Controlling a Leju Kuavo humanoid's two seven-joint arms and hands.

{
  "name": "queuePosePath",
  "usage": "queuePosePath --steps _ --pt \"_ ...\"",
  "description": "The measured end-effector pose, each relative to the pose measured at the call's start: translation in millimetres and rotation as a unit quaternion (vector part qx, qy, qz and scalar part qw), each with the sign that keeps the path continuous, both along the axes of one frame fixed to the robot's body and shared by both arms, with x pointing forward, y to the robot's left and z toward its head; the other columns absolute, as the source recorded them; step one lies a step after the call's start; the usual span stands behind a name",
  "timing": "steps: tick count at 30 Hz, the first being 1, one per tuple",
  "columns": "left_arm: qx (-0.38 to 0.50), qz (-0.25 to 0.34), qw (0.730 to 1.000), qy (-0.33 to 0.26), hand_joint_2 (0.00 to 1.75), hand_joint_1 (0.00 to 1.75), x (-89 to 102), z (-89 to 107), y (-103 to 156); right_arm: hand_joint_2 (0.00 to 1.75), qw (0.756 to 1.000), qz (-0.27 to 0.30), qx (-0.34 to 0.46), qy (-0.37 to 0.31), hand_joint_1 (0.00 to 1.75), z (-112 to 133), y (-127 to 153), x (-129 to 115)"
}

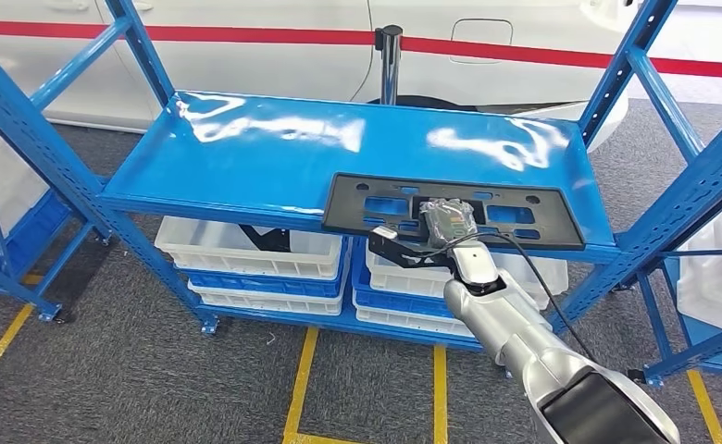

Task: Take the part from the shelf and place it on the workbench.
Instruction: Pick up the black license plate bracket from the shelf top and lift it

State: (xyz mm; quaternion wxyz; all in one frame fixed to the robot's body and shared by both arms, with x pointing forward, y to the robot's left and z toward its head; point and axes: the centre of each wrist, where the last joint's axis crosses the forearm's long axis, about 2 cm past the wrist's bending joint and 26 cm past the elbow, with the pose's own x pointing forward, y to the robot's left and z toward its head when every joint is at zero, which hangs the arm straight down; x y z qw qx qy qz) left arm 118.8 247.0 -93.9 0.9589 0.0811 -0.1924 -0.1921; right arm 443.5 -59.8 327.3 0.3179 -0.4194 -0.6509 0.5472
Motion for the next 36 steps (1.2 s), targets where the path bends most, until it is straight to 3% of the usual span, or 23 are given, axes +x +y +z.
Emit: queuePosePath --steps 5,6,9,10,36 --pt "0.001 -0.004 1.000 -0.003 1.75 0.00 0.2 0.1 0.0 1.75 1.000 0.002 0.000 -0.004 1.75 2.4 0.2 0.4" --pt "0.000 -0.006 1.000 -0.006 1.31 0.00 0.3 0.1 0.0 1.75 1.000 0.003 0.000 -0.005 1.75 2.9 0.2 0.5" --pt "-0.003 -0.013 1.000 -0.021 1.31 0.00 0.8 0.2 0.0 1.75 1.000 0.003 -0.001 -0.008 1.75 3.8 0.1 0.7" --pt "-0.005 -0.015 1.000 -0.025 1.75 0.00 1.2 0.3 0.0 1.75 1.000 0.003 -0.001 -0.008 1.75 3.9 0.0 0.7" --pt "-0.011 -0.022 0.999 -0.028 1.75 0.00 4.0 1.0 -0.2 1.75 1.000 0.000 -0.006 -0.012 1.75 3.5 -2.5 1.9"
